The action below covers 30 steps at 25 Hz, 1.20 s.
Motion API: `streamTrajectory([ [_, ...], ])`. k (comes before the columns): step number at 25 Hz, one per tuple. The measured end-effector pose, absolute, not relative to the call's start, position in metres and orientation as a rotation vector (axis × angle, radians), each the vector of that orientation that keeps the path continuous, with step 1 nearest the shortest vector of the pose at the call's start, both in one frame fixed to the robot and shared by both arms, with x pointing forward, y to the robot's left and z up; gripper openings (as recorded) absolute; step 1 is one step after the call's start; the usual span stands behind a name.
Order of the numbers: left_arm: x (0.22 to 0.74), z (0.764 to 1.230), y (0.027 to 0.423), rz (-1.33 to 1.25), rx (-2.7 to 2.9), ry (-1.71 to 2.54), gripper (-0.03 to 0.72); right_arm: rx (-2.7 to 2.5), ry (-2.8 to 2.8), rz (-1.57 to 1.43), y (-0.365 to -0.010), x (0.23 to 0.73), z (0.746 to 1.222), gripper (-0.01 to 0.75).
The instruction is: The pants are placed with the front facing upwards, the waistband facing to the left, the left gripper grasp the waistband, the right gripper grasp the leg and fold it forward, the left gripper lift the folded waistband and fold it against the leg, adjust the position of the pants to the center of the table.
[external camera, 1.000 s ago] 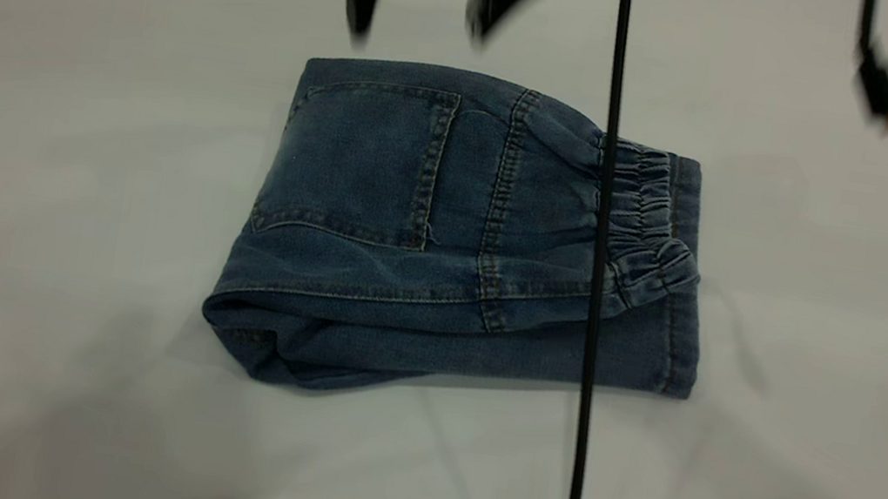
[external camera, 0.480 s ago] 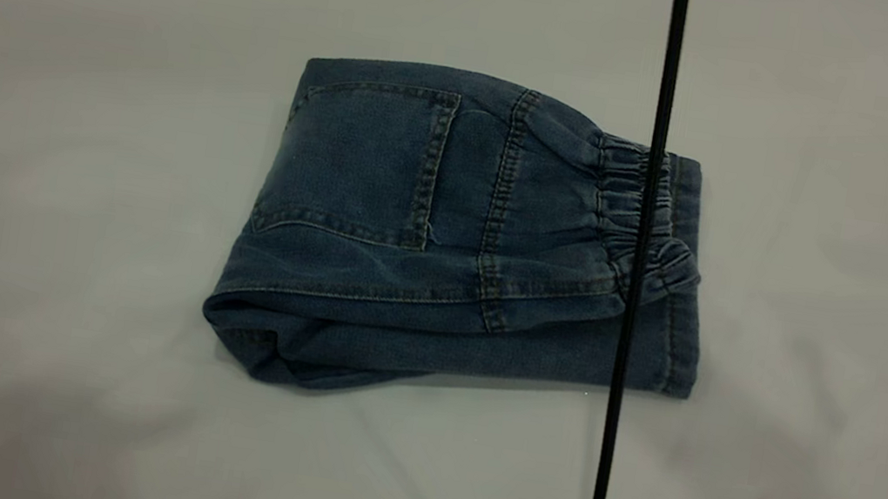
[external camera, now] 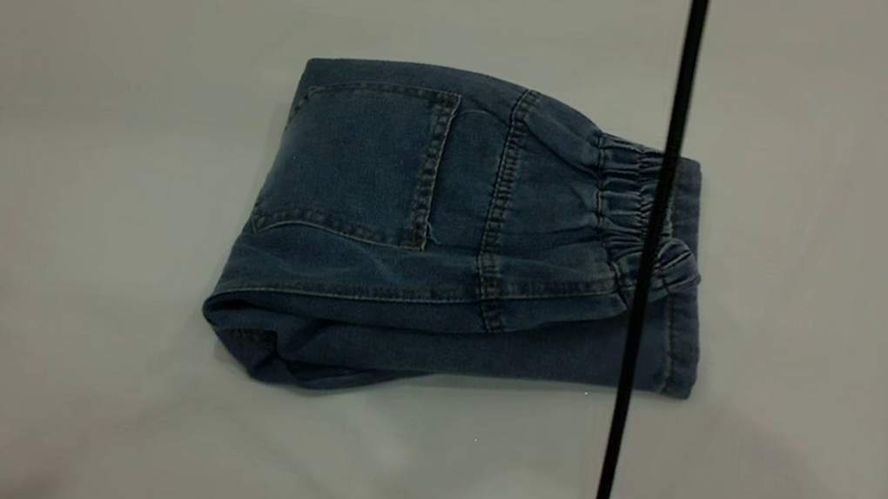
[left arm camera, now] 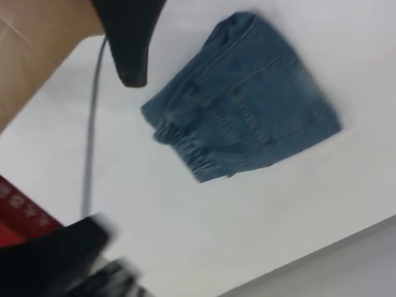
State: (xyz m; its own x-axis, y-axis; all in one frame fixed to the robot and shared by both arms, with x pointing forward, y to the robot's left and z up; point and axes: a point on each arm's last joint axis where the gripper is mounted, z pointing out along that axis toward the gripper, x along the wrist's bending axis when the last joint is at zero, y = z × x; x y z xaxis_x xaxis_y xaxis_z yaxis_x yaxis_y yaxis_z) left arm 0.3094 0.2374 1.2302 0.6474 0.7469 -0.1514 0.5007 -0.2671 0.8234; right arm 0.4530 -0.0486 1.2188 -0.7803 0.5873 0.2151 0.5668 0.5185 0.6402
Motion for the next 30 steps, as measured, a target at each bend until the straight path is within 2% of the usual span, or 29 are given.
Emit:
streamTrajectory([
  [8,0.262,1.197,0.268,0.403,1.846,1.074,0.446,0.847,2.705,1.359,-0.065,0.38,1.268,0.441],
  [14,0.238,1.162,0.285,0.467,1.826,1.094,0.446,0.734,2.745,1.4,-0.084,0.337,1.273,0.441],
  [22,0.248,1.102,0.29,0.535,1.908,1.187,0.446,0.799,2.759,1.279,-0.134,0.311,1.238,0.441],
  [30,0.262,1.064,0.284,0.5,1.982,1.243,0.446,0.787,2.778,1.068,-0.192,0.287,1.167,0.441],
])
